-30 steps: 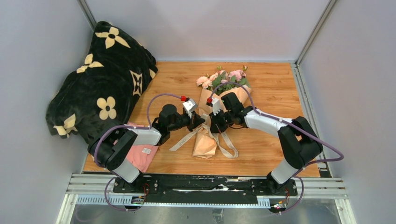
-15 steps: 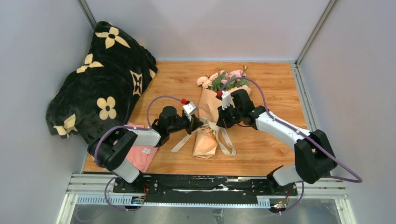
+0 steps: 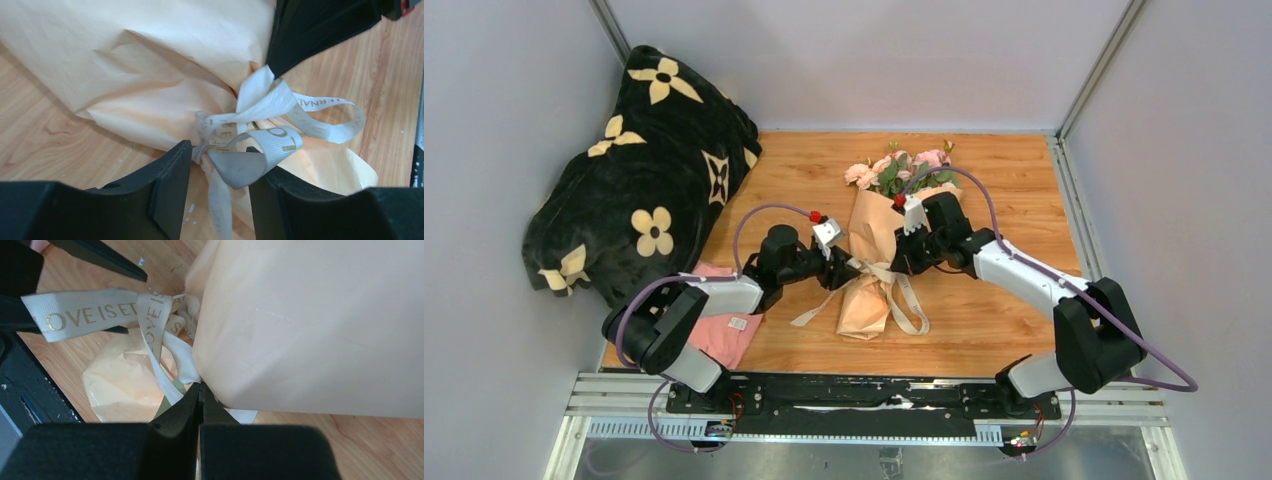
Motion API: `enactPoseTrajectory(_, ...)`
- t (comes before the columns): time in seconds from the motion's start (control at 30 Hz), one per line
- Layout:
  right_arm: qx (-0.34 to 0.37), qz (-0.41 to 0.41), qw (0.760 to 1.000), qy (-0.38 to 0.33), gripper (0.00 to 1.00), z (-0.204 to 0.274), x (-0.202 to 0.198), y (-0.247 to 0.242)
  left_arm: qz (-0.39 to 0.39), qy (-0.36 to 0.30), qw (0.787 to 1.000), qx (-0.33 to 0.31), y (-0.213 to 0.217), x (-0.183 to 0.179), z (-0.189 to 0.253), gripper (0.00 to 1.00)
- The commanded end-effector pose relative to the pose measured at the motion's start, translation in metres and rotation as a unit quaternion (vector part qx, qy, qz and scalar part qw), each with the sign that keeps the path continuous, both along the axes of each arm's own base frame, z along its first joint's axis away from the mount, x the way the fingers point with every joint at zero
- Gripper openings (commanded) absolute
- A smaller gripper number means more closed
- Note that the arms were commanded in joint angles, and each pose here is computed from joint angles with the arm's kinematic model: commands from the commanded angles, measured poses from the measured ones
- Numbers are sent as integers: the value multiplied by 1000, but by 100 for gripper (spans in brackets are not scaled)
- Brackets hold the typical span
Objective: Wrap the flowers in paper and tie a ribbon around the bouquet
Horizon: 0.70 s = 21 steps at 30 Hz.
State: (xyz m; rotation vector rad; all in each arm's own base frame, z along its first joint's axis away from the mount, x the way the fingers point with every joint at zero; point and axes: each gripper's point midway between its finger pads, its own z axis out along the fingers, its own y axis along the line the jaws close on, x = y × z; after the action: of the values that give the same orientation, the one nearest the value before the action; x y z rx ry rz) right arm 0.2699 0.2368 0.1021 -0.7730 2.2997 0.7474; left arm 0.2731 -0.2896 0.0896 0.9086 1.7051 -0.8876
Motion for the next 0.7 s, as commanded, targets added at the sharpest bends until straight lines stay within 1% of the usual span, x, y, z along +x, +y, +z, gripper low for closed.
enactPoseTrajectory(0.0,3,0,1000,17,0,-8,-10,-5,-17,-12,1000,-4,7,8,23,54)
enactPoseTrajectory(0.13,7,0,1000,13,0,-4,-12,-6,-61,-37,997,28,15,5,21,54)
enactPoseTrajectory(0.17,8,0,1000,13,0,-3,-12,-6,-74,-45,996,34,16,4,21,55)
enactPoseTrajectory(0.23,9,1,1000,13,0,-2,-13,-6,-121,-86,988,48,15,0,25,62)
enactPoseTrajectory(0.3,10,1,1000,14,0,-2,-14,-6,-187,-143,970,61,13,-11,28,69)
enactPoseTrajectory(0.37,10,1,1000,14,0,-2,-13,-5,-239,-199,948,72,13,-20,31,71)
enactPoseTrajectory(0.5,14,0,1000,12,0,-1,-12,-4,-302,-260,914,81,10,-33,43,74)
enactPoseTrajectory(0.53,14,1,1000,14,0,-2,-13,-4,-323,-273,901,98,12,-40,40,74)
enactPoseTrajectory(0.57,15,1,1000,15,0,-2,-13,-4,-359,-313,871,119,13,-49,36,75)
enactPoseTrajectory(0.6,16,1,1000,17,0,-4,-14,-3,-378,-325,857,131,13,-55,34,75)
enactPoseTrajectory(0.63,17,2,1000,18,0,-4,-13,-3,-381,-324,856,129,10,-58,36,75)
enactPoseTrajectory(0.67,18,3,1000,18,0,-4,-14,-2,-368,-315,866,120,6,-56,41,75)
